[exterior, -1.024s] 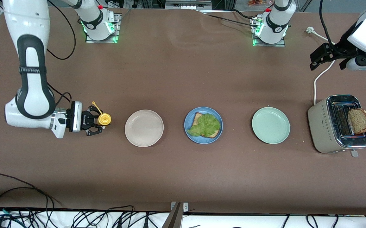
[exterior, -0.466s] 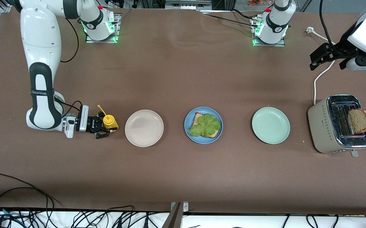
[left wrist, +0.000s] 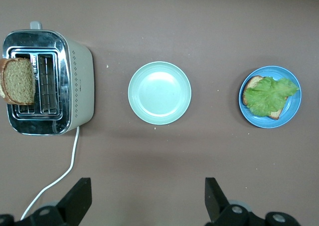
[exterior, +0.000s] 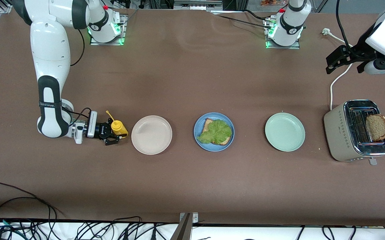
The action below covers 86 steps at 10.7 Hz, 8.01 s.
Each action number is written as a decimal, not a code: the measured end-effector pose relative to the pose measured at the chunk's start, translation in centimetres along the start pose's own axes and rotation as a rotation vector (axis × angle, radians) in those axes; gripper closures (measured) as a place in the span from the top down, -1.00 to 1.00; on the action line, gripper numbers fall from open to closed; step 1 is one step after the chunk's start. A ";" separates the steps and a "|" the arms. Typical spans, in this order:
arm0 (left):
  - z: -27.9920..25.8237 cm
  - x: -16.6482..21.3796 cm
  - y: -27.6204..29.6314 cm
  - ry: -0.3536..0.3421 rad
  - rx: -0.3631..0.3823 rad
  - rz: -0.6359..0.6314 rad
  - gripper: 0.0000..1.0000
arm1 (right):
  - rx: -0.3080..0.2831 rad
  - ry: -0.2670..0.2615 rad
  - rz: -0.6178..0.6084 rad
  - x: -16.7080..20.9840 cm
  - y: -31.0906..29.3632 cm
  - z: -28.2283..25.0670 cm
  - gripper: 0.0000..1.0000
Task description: Make sandwich in blue plate with both arms
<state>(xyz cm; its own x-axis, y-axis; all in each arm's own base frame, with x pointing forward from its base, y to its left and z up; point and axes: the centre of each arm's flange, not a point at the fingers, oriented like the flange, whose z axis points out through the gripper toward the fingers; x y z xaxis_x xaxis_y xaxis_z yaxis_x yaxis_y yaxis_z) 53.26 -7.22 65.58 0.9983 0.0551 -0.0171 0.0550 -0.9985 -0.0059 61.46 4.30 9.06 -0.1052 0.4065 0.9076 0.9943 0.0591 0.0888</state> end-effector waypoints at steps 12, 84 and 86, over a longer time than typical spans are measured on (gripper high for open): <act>0.0 0.0 0.0 0.000 0.000 0.000 1.00 | 0.074 -0.248 0.082 0.3 1.7 -11.1 1.00; 12.8 11.2 -13.7 -0.158 -0.030 0.239 -0.81 | -0.892 -0.878 1.441 44.3 0.0 -28.9 1.00; 13.5 11.1 -5.0 -0.182 -0.035 0.370 -0.81 | -0.892 -0.878 1.441 44.3 0.0 -28.9 1.00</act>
<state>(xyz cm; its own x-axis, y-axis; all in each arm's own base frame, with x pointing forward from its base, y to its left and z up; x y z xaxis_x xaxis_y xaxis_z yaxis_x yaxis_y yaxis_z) 63.80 -1.51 51.96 0.9316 -0.3107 -0.1886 -0.3033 -0.9505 0.0680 57.30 -4.10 61.11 0.9978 0.0098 0.0660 0.0112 -0.9997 -0.0207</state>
